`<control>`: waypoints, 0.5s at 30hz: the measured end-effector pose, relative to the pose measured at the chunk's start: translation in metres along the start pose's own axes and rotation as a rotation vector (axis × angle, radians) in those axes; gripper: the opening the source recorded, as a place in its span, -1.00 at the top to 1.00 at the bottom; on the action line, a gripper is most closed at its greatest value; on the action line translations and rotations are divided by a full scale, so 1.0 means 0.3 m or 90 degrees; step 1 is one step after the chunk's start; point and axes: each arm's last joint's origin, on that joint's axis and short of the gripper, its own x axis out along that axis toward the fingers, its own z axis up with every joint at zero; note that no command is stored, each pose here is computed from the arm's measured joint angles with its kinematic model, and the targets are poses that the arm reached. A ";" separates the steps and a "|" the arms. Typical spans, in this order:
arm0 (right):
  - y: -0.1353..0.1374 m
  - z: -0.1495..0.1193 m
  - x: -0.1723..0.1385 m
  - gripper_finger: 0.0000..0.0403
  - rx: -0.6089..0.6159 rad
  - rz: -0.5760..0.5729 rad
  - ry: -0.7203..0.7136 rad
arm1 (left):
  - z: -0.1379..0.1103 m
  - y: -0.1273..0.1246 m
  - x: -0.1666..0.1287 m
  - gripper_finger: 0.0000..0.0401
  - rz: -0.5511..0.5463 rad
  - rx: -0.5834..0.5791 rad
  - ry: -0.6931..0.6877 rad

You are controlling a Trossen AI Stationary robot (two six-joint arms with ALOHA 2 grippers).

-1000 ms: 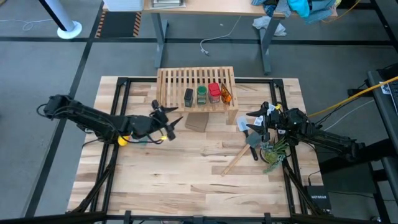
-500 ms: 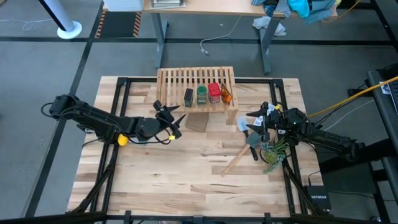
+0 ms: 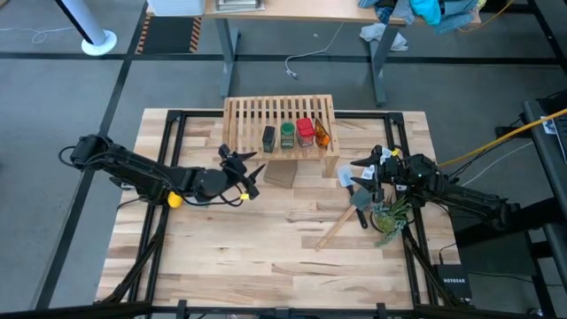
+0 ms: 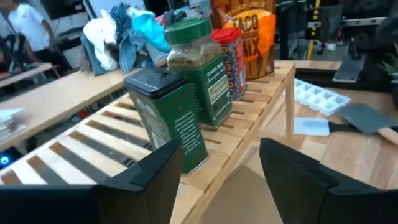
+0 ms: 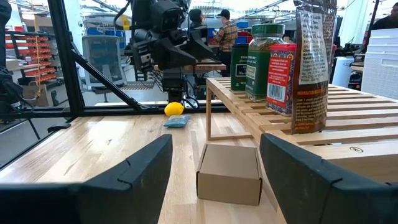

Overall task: Shelf spices
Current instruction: Remove the black seasoning can from the shelf

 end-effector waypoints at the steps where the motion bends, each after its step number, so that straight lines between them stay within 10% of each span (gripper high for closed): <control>1: 0.000 0.000 0.000 -0.24 0.000 0.000 0.000 | 0.000 0.002 0.002 -0.05 0.002 -0.007 0.000; 15: 0.000 0.000 0.000 -0.24 0.000 0.000 0.000 | -0.003 0.016 0.017 -0.05 0.010 -0.119 0.004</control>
